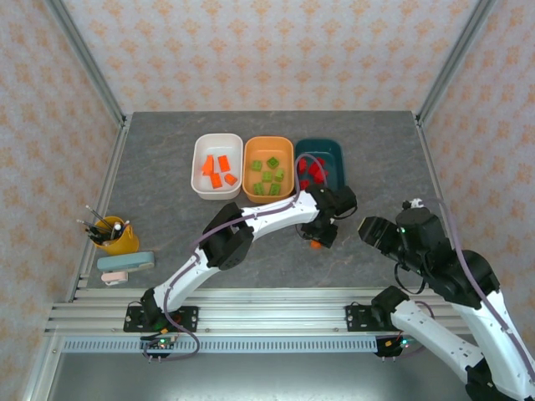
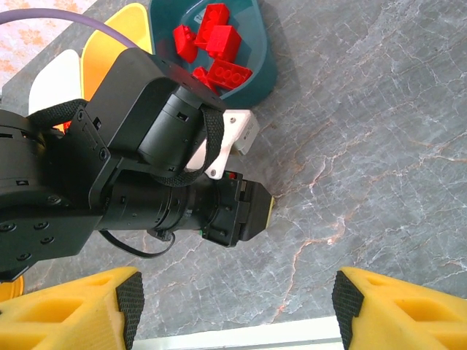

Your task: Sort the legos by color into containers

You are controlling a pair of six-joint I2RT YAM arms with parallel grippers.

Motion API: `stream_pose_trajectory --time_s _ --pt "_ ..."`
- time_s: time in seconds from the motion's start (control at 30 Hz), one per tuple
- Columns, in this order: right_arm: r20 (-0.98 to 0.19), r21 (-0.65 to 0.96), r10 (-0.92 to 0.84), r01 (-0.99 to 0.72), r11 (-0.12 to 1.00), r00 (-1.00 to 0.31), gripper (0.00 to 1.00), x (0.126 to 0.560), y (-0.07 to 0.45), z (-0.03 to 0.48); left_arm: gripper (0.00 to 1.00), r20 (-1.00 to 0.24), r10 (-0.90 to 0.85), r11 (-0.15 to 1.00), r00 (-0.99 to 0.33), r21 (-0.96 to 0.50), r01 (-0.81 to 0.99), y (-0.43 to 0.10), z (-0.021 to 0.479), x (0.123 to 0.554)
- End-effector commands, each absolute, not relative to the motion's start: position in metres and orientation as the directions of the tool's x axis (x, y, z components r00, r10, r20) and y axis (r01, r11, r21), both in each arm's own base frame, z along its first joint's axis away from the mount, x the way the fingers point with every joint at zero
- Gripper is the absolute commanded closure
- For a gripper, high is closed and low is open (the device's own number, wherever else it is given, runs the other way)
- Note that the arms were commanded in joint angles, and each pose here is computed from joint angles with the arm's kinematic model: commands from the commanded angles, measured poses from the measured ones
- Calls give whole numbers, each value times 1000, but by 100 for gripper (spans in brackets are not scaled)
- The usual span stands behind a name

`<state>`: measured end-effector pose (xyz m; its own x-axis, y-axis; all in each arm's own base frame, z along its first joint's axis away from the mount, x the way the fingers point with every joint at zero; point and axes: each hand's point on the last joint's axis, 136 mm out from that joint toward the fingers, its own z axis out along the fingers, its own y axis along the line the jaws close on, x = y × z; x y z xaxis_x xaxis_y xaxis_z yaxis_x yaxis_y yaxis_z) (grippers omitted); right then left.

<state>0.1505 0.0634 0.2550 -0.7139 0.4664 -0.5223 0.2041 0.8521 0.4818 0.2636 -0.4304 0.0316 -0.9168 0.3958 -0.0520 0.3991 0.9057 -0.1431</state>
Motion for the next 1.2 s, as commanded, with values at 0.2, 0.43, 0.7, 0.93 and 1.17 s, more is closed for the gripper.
stream_pose_trajectory --time_s 0.2,0.43,0.7,0.93,1.17 --pt "-545 507 407 98 857 -733 30 162 84 264 66 -155 263 944 -952 -162 287 -402 97 287" --pt "-516 680 322 -152 717 -794 29 187 162 296 65 -241 46 972 -969 -211 99 -319 159 341" --pt "-488 713 298 -178 678 -820 29 251 219 294 65 -299 -221 961 -928 -231 -154 -203 174 418" --pt "-516 721 338 -186 668 -787 29 317 262 294 64 -312 -436 886 -844 -313 -342 -133 158 493" --pt "-540 733 367 -209 647 -757 28 365 299 292 62 -266 -510 839 -818 -365 -404 -111 123 545"
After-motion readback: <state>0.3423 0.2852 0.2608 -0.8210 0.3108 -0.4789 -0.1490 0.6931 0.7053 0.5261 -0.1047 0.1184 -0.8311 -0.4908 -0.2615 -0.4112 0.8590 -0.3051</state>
